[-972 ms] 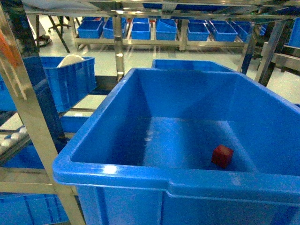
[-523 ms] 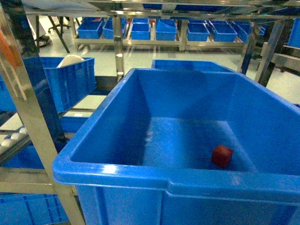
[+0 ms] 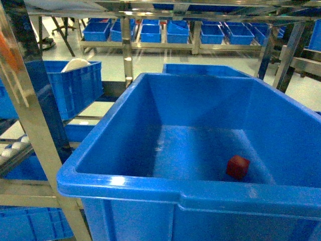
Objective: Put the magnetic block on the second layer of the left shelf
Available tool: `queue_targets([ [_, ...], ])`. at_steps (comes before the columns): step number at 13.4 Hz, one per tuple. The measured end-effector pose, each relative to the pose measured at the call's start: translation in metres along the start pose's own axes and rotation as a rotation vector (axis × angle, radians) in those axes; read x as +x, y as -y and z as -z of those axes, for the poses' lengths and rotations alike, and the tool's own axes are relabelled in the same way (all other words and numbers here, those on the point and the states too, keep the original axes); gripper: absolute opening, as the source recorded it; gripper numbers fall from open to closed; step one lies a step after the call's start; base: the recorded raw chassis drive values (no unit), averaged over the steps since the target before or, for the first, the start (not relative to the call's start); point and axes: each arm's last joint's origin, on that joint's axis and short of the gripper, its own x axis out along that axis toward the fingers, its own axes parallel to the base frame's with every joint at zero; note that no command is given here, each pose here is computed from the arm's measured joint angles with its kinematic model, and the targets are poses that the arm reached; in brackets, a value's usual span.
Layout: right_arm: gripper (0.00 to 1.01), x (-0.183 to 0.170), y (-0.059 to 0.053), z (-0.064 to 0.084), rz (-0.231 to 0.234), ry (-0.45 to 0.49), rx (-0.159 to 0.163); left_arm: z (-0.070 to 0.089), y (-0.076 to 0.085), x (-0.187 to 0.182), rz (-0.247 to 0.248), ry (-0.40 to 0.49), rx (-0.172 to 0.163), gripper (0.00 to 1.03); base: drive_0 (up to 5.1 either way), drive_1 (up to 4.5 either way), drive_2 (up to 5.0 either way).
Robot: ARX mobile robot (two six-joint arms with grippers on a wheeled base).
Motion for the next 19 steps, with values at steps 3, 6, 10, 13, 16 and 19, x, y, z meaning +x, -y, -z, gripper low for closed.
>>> queue_targets([
  [3,0.71,0.0000,0.0000,0.0000,0.000,0.000,0.000,0.0000,0.0000,0.0000,0.000,0.000,0.000,0.98,0.0,0.00,0.0],
  [6,0.97,0.0000,0.0000,0.0000,0.000,0.000,0.000,0.0000,0.0000,0.0000,0.000,0.000,0.000,0.98,0.0,0.00,0.0],
  [10,0.98,0.0000,0.0000,0.0000,0.000,0.000,0.000,0.0000,0.0000,0.0000,0.000,0.000,0.000,0.98,0.0,0.00,0.0],
  [13,0.98,0.0000,0.0000,0.0000,0.000,0.000,0.000,0.0000,0.0000,0.0000,0.000,0.000,0.000,0.98,0.0,0.00,0.0],
  [16,0.98,0.0000,0.0000,0.0000,0.000,0.000,0.000,0.0000,0.0000,0.0000,0.000,0.000,0.000,0.98,0.0,0.00,0.0],
  [19,0.98,0.0000,0.0000,0.0000,0.000,0.000,0.000,0.0000,0.0000,0.0000,0.000,0.000,0.000,0.98,0.0,0.00,0.0],
])
